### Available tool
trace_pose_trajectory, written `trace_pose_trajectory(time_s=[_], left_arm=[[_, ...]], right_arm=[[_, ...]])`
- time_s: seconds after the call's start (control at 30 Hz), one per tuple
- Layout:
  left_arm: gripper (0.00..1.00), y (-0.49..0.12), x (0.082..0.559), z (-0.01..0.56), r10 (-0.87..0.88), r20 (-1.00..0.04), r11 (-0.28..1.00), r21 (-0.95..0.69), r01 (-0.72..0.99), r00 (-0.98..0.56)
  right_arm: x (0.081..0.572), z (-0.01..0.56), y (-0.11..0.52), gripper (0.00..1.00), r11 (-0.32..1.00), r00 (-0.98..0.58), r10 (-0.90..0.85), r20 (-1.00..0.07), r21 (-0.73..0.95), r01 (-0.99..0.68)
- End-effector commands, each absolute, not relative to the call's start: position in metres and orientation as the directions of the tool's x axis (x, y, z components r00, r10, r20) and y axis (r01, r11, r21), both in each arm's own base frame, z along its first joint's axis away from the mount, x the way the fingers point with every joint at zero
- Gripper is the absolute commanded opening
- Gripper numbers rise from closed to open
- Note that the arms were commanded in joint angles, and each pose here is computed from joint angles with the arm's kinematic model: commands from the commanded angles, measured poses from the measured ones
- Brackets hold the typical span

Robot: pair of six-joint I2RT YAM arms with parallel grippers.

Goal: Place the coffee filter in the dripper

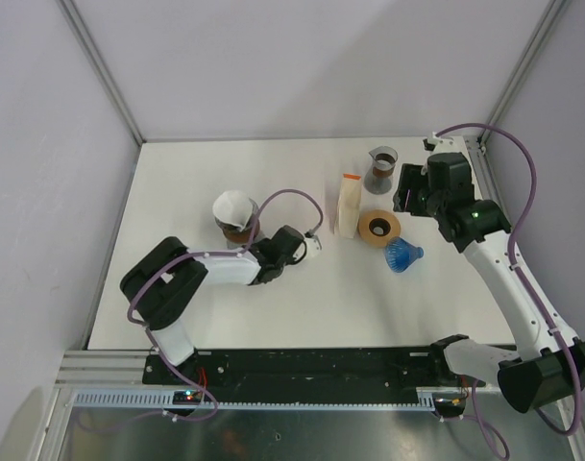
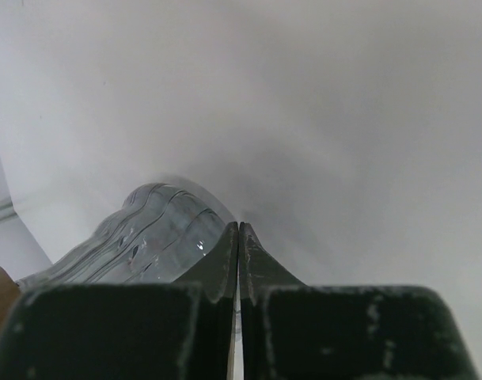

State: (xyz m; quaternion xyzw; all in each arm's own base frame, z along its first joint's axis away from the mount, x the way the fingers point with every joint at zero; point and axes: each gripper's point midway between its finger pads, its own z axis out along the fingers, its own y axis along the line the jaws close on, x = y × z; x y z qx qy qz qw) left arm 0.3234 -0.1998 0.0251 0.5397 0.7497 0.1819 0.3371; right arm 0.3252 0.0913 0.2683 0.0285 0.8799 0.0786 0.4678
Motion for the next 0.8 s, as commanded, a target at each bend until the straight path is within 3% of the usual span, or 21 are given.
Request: trace_pose_trajectory(time_s=[0.0,0.27,0.53,0.77], left_arm=[[0.00,-0.178,0.352,0.033,0.924,-0.322,0.378,0.695,0.612,-0.206],[0.00,-0.128,0.393,0.033,0.901,-0.327,0.434,0.725,0.535,-0.287],[0.00,-0.115,0.409,0.036,0.883,-0.350,0.466,0.723,0.510,-0.312],[0.04,-0.140,0.400,0.056,0.828,-0.473,0.555,0.617,0.559,-0.300]], right_arm=[[0.324,0.276,0.082,0.64,0.989,-0.535,0.124,-0.836,0.150,-0.006],[0.327,0.272,0.071,0.65,0.990,-0.544,0.132,-0.828,0.142,0.024],[0.336,0.265,0.060,0.64,0.987,-0.551,0.157,-0.819,0.140,0.073],[0.352,0.264,0.057,0.65,0.984,-0.534,0.174,-0.827,0.160,0.074]])
